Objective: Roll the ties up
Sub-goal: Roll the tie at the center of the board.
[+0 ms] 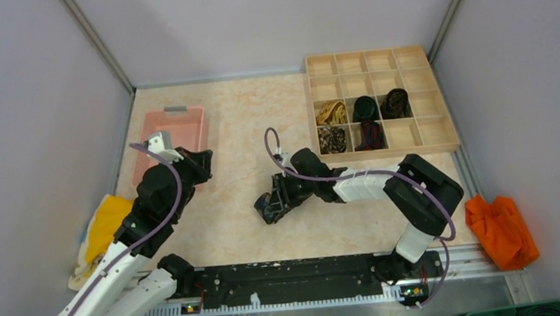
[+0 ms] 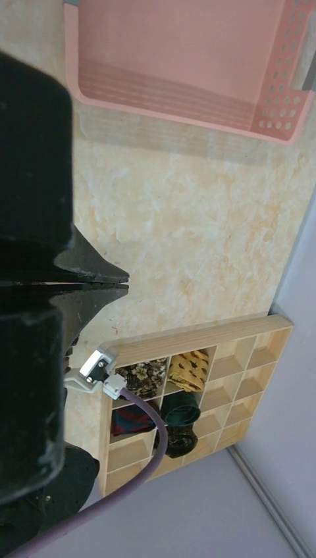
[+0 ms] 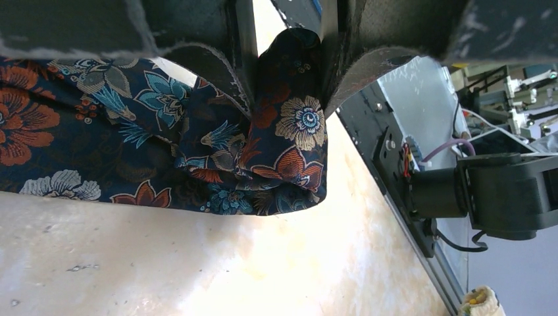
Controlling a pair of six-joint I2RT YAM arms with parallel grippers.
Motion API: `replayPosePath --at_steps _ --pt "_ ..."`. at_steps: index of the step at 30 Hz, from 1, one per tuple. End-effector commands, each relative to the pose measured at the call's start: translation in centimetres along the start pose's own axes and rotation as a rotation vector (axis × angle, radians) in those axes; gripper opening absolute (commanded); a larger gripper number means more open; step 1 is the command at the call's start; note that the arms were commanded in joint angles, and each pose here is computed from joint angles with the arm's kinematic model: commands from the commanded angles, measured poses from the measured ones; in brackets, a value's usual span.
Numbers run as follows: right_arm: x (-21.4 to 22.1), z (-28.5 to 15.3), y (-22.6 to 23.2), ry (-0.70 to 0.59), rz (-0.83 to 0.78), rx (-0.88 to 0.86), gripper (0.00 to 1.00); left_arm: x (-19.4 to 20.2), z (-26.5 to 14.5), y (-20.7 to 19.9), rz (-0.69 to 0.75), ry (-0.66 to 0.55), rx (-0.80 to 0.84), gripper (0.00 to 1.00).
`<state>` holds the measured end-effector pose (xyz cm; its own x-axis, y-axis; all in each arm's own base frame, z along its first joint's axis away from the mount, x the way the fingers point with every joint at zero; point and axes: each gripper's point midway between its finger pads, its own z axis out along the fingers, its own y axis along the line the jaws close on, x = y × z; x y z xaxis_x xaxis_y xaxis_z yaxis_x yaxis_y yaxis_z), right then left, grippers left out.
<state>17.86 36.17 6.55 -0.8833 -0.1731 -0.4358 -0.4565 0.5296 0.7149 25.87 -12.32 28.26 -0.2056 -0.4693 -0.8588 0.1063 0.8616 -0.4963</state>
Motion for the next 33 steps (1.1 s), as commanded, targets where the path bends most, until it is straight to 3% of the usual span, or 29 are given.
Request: replayPosePath --at_steps 1,16,22,27,33 --pt "-0.8 -1.0 -0.2 -0.015 -0.032 -0.04 0.32 0.5 0.7 -1.0 0.006 0.007 0.052 0.0" --pt "-1.2 -2.7 -2.2 -0.021 0.177 -0.268 0.32 1.9 1.8 -1.9 0.024 0.043 0.094 0.0" --pt "-1.4 -2.8 -4.4 -0.042 0.202 -0.197 0.3 2.1 2.0 -2.0 0.028 0.042 0.1 0.0" --pt "-2.6 -3.7 -7.1 -0.079 0.108 0.031 0.29 2.3 2.3 -2.2 0.033 0.041 0.111 0.0" --pt "-3.3 -4.2 -9.0 -0.073 0.07 0.172 0.33 3.2 2.8 -2.5 0.037 0.066 0.133 0.0"
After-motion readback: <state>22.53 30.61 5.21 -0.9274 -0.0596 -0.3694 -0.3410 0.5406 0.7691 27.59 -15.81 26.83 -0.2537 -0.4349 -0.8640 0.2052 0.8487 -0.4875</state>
